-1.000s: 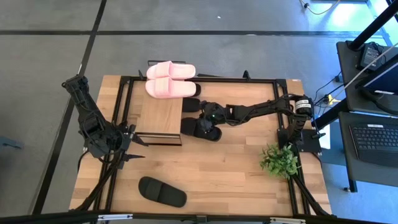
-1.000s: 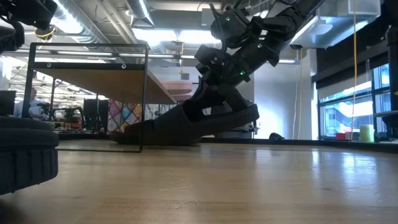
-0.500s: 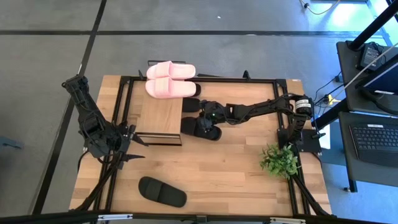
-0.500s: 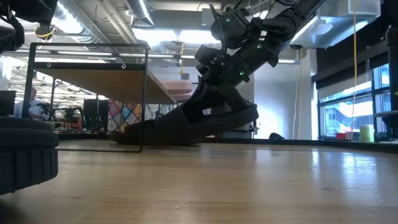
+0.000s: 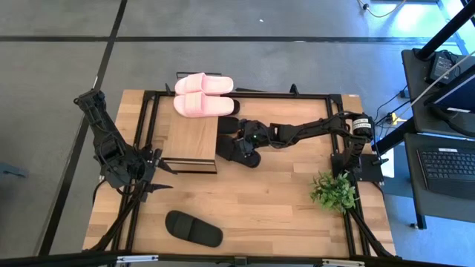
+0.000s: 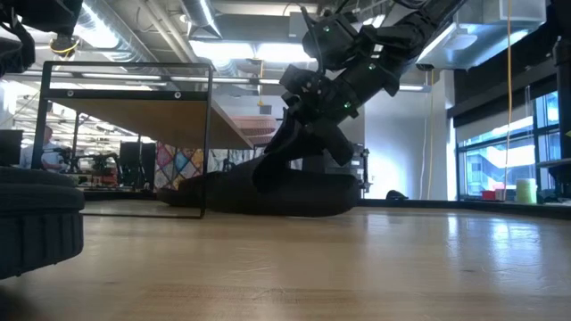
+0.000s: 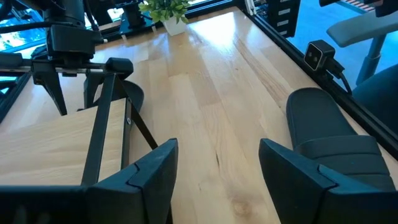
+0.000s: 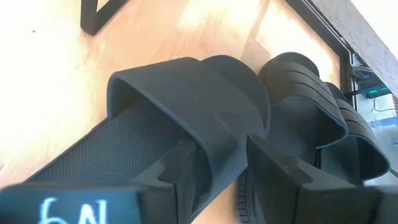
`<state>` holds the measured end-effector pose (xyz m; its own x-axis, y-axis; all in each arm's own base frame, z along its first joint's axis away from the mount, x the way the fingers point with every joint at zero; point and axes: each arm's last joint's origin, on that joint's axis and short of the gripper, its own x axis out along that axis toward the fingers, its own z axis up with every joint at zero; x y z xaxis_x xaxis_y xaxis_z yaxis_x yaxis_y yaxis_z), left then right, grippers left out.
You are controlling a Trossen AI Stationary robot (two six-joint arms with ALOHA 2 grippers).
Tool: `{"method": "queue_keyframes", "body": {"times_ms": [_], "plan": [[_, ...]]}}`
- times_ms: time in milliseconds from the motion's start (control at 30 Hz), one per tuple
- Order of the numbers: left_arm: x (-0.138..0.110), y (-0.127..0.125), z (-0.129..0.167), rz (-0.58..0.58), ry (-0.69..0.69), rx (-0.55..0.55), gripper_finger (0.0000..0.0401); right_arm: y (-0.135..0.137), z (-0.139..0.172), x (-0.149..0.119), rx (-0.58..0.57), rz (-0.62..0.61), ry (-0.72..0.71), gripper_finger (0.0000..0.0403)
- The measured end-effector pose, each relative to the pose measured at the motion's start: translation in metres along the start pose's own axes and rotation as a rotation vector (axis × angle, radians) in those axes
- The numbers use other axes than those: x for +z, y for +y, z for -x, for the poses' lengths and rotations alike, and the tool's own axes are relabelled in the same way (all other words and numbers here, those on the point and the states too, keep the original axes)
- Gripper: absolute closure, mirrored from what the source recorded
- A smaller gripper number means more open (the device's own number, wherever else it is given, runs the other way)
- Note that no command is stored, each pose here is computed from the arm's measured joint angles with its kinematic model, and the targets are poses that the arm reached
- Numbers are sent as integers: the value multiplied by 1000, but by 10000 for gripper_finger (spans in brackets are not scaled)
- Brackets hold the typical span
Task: Pick and place slides into the shelf
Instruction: Put the top black slide under the shelf
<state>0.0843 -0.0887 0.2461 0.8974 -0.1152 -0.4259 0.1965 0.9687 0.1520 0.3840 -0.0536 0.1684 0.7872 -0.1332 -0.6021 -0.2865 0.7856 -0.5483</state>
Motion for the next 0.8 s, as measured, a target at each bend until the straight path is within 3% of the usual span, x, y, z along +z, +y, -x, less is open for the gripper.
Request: {"method": "queue_keyframes", "body": {"times_ms": [633,800], "plan": [[0,0,0,0,0,0,184,5,0,5,6,14,-4,250],[0,0,0,0,0,0,184,7,0,6,9,16,-7,214]]}}
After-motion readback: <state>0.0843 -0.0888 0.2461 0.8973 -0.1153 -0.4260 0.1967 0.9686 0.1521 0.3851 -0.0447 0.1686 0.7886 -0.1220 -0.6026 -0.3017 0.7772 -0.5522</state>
